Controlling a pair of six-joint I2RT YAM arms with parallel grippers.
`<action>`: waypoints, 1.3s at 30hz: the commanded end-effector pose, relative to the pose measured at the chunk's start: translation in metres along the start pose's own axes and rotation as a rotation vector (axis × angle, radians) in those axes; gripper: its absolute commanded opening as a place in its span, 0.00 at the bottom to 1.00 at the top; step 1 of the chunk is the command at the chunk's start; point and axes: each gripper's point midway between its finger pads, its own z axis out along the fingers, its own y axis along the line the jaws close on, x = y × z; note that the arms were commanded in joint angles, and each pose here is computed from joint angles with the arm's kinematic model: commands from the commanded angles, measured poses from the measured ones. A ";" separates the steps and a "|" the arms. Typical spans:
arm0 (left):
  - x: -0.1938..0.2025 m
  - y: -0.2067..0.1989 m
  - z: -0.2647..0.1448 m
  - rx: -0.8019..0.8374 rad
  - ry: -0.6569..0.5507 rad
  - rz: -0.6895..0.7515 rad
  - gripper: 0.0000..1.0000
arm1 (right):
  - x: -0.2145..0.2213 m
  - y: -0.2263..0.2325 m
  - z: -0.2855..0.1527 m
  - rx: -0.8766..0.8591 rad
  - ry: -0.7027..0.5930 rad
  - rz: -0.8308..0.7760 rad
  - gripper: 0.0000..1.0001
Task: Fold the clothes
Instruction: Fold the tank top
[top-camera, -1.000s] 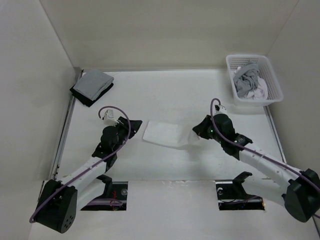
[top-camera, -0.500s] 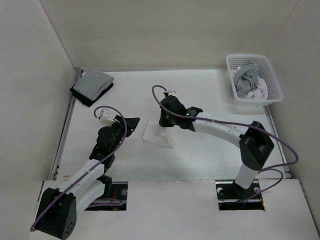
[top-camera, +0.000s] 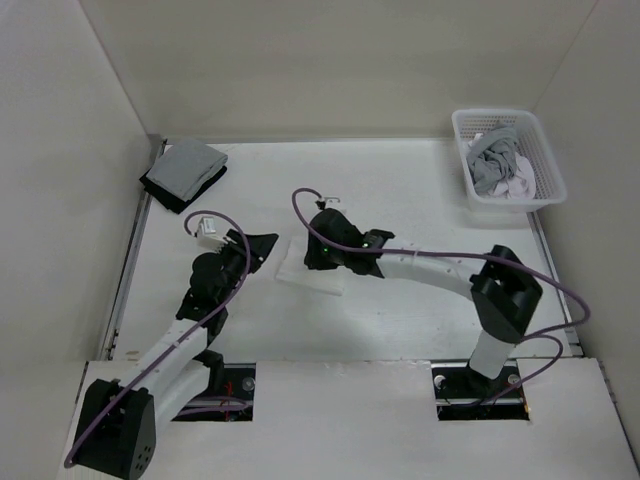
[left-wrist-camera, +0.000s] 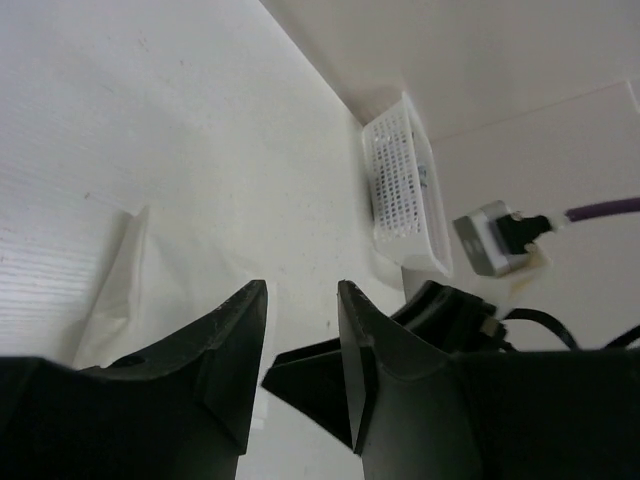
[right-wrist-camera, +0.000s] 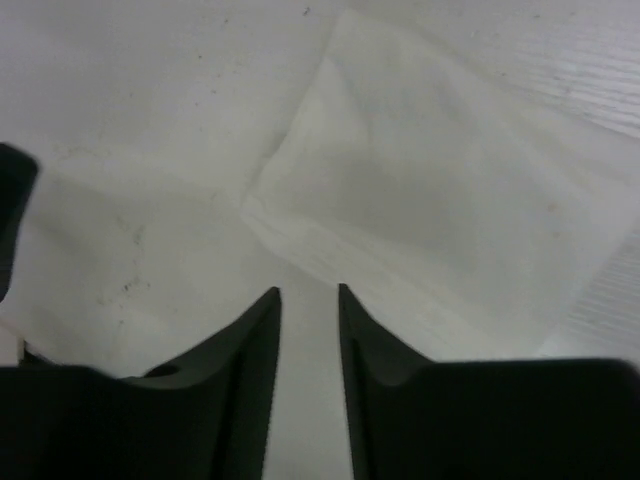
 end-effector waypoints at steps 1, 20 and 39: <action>0.012 -0.023 0.007 0.069 0.035 0.014 0.32 | -0.042 0.015 -0.033 -0.142 -0.174 0.073 0.25; 0.092 0.076 0.037 -0.190 0.207 0.037 0.22 | -0.037 -0.045 0.062 -0.350 -0.154 0.302 0.08; 0.027 0.030 0.002 -0.103 0.049 0.092 0.31 | -0.082 -0.059 -0.028 -0.558 -0.312 0.373 0.16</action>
